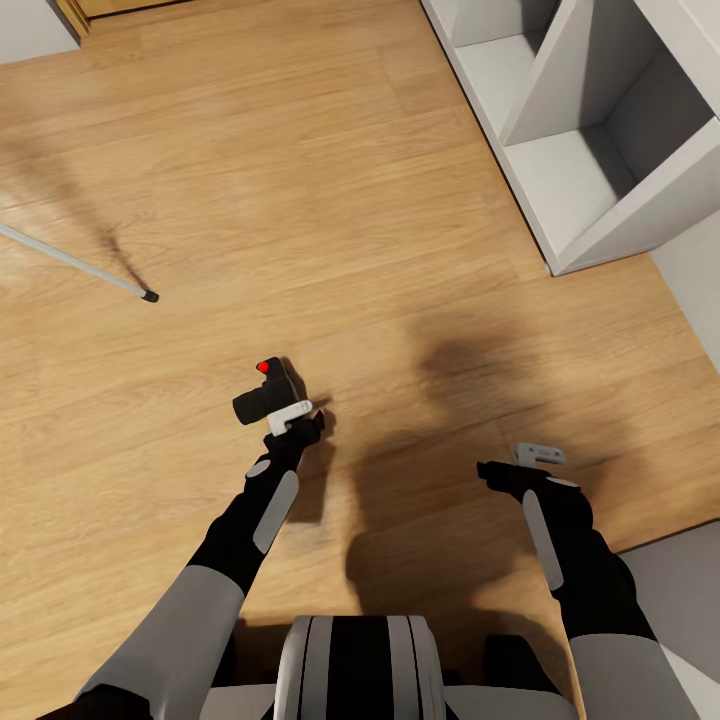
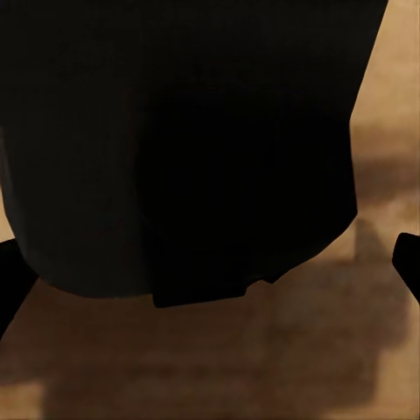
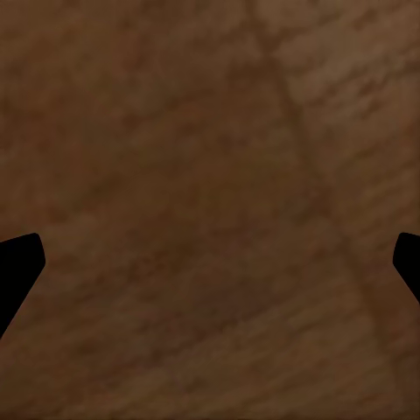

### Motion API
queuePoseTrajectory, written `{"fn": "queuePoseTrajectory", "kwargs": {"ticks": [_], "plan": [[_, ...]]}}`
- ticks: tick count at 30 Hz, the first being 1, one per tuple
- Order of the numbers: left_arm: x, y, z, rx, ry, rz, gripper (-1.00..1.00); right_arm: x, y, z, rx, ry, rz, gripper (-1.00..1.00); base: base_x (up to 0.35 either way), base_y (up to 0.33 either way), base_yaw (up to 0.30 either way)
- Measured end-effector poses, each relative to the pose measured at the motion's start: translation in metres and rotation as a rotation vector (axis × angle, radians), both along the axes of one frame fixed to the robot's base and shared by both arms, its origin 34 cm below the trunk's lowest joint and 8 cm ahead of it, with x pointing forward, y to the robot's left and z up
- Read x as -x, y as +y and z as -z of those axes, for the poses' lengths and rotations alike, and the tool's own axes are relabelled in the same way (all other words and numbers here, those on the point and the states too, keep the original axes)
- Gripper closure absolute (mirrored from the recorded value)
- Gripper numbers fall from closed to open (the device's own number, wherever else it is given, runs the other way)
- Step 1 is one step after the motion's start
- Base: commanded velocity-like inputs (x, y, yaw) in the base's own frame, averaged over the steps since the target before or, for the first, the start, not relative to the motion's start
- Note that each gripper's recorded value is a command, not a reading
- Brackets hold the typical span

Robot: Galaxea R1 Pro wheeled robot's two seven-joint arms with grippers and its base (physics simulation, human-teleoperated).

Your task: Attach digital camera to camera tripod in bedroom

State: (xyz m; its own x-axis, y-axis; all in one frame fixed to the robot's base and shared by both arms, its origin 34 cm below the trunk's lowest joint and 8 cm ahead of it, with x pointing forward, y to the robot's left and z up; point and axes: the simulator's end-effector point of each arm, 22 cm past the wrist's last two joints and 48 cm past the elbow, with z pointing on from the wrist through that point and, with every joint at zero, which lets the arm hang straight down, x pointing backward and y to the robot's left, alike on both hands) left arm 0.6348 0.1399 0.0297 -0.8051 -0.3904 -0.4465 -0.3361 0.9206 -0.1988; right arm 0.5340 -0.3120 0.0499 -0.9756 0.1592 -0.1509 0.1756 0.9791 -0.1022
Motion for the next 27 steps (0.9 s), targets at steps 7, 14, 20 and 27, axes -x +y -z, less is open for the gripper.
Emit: {"fn": "queuePoseTrajectory", "kwargs": {"ticks": [7,14,20,27], "plan": [[-0.002,0.001,-0.001,-0.007,-0.005,0.0,-1.0,0.0,0.0,0.0,0.0,0.0,-0.001,-1.0,0.0,0.0,0.0],[-0.006,0.021,-0.005,-0.075,-0.027,-0.06,-1.0,0.0,0.0,0.0,-0.001,0.0,0.0,-1.0,0.0,0.0,0.0],[-0.008,0.033,-0.007,-0.116,-0.039,-0.096,-1.0,0.0,0.001,0.0,-0.001,0.0,-0.001,-1.0,0.0,0.0,0.0],[-0.012,0.036,-0.009,-0.128,-0.047,-0.107,-1.0,0.0,0.0,0.0,-0.001,0.0,-0.001,-1.0,0.0,0.0,0.0]]}}
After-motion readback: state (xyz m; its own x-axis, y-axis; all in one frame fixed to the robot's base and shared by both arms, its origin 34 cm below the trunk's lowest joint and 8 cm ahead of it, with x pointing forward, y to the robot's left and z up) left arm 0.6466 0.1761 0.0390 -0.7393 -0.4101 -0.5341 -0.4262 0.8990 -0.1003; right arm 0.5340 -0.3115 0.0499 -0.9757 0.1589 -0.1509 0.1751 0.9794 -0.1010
